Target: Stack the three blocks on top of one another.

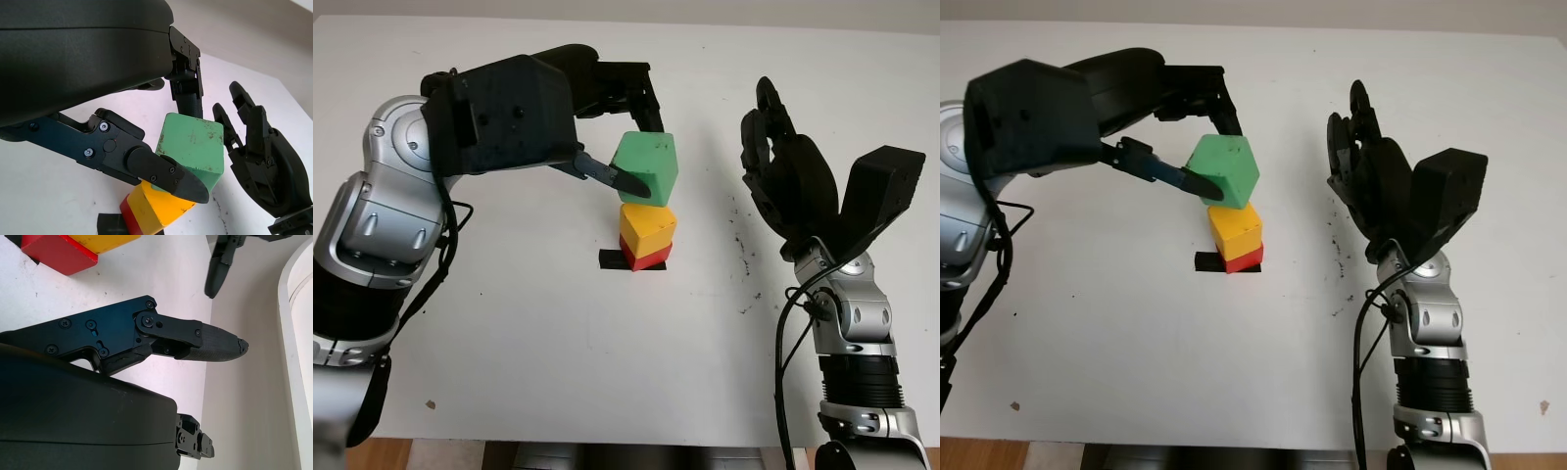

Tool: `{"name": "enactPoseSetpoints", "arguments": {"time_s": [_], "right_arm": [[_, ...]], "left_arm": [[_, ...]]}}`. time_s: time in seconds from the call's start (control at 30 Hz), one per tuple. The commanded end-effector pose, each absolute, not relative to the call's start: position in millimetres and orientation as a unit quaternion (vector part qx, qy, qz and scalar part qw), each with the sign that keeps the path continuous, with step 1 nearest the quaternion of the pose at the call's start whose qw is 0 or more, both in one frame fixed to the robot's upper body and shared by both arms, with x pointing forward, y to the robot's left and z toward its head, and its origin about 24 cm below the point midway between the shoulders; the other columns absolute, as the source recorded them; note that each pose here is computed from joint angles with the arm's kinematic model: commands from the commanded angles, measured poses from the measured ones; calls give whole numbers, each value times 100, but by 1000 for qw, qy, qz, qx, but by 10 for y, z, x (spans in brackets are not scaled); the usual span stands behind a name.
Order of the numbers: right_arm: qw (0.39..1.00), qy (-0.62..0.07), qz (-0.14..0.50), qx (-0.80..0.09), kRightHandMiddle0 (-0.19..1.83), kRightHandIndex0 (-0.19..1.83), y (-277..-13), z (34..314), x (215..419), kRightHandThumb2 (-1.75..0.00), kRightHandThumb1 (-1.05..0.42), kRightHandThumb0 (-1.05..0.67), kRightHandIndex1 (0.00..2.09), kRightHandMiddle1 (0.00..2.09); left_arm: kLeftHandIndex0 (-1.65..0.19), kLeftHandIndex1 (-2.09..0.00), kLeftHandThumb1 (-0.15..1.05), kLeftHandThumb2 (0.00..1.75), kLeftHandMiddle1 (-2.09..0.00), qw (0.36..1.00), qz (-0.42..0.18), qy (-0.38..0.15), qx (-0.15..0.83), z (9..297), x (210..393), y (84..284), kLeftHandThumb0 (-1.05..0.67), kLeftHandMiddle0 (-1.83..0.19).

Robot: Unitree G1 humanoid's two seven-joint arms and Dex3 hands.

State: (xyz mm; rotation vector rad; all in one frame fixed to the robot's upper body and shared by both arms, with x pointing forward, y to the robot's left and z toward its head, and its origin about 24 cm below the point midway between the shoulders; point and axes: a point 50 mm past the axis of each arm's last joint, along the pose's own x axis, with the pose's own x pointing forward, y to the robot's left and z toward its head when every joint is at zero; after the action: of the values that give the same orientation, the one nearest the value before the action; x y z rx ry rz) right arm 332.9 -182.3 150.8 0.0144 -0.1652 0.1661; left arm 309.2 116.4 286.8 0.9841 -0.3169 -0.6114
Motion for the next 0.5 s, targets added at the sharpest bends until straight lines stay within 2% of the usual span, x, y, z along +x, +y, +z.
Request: {"name": "enactPoseSetpoints", "arguments": {"time_s": [0.0,0.23,0.47], "right_arm": [[993,-86,82,9,-19,-19,-1826,1503,3309,-60,-105,-73,0,0],[993,-85,79,14,-19,-19,-1831,1490,3298,-60,-105,-73,0,0],[993,-84,80,13,-19,-19,-1836,1476,3294,-60,-105,-72,0,0]], "left_arm": [[-41,-174,105,19,-4,822,-293,-155,463,2860,3056,1102,-40,-21],[-38,-171,105,19,-4,818,-297,-158,466,2822,3042,1043,-40,-19],[-38,-179,105,21,-5,817,-295,-155,471,2801,3054,1049,-38,-20]]}}
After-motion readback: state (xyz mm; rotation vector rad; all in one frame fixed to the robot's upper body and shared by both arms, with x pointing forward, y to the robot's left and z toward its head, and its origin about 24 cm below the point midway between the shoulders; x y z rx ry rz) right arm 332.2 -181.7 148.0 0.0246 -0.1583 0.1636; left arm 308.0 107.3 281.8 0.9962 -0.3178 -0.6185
